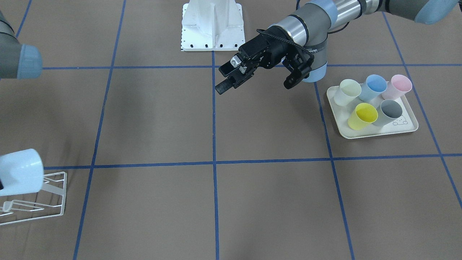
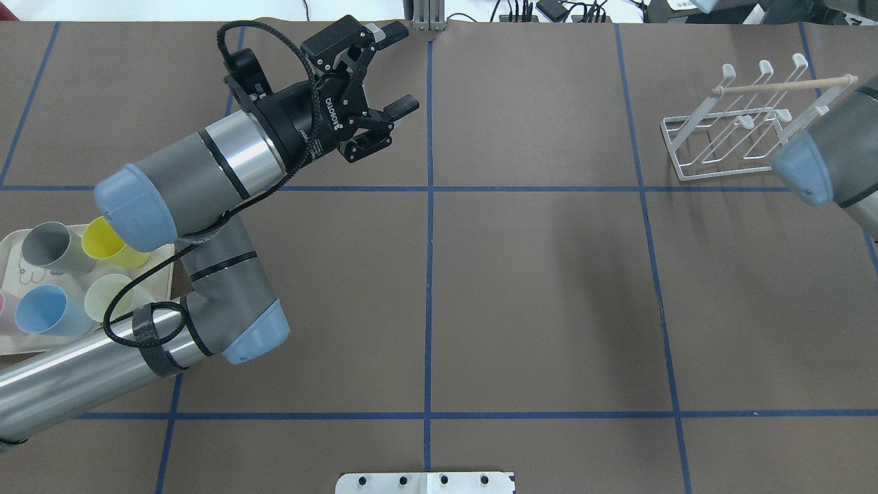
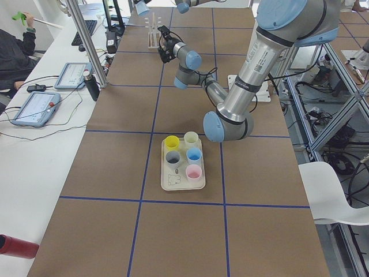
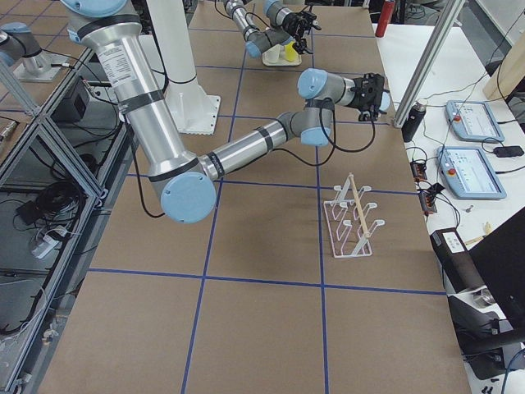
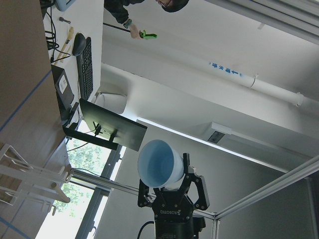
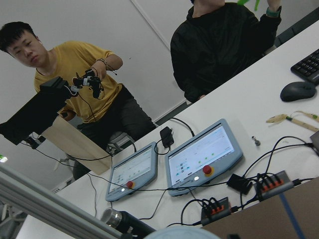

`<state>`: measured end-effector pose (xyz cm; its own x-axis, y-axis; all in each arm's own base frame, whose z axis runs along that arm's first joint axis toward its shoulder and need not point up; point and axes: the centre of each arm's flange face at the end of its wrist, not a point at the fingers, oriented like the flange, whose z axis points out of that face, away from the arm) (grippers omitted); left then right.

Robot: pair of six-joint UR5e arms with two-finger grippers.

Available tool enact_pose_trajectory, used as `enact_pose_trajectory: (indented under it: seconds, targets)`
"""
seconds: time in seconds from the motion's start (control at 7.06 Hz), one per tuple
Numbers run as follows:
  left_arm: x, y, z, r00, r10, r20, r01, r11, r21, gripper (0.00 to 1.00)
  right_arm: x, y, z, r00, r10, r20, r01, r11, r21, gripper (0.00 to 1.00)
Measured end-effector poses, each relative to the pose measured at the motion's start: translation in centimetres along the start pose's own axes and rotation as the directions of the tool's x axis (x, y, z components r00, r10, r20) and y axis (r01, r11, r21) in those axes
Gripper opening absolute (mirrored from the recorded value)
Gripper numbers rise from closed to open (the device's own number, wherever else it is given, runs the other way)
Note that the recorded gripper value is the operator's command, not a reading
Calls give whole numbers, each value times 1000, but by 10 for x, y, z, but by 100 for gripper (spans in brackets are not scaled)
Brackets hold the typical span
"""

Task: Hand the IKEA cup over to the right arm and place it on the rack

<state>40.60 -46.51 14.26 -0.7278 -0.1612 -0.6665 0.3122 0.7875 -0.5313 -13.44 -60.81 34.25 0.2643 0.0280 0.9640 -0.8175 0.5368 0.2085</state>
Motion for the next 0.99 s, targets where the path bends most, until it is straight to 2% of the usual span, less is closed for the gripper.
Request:
enact_pose_trajectory:
  seconds: [0.14, 0.28, 0.42, 0.57, 0.71, 0.85, 0.99]
  targets:
    - [11, 3, 0, 997, 67, 47, -68, 998, 9, 100, 55, -1, -12, 977, -185, -103, 186, 982, 9, 0]
    - [27, 9, -6, 986, 132, 104, -136, 990, 25, 100, 101, 1, -24, 909, -363, -204, 370, 929, -3, 0]
    - [43, 17, -19, 963, 205, 175, -214, 976, 33, 100, 134, 5, -36, 835, -478, -274, 488, 872, -33, 0]
    - [53, 22, -31, 940, 257, 226, -270, 962, 29, 100, 157, 10, -47, 794, -525, -308, 534, 843, -59, 0]
    - [55, 23, -39, 926, 279, 253, -294, 955, 25, 100, 170, 13, -56, 777, -537, -329, 549, 833, -64, 0]
    - [53, 21, -44, 919, 287, 270, -305, 952, 26, 100, 178, 15, -67, 773, -538, -337, 556, 830, -49, 0]
    - [52, 20, -47, 916, 290, 277, -309, 951, 26, 100, 188, 19, -80, 780, -536, -324, 561, 827, -18, 0]
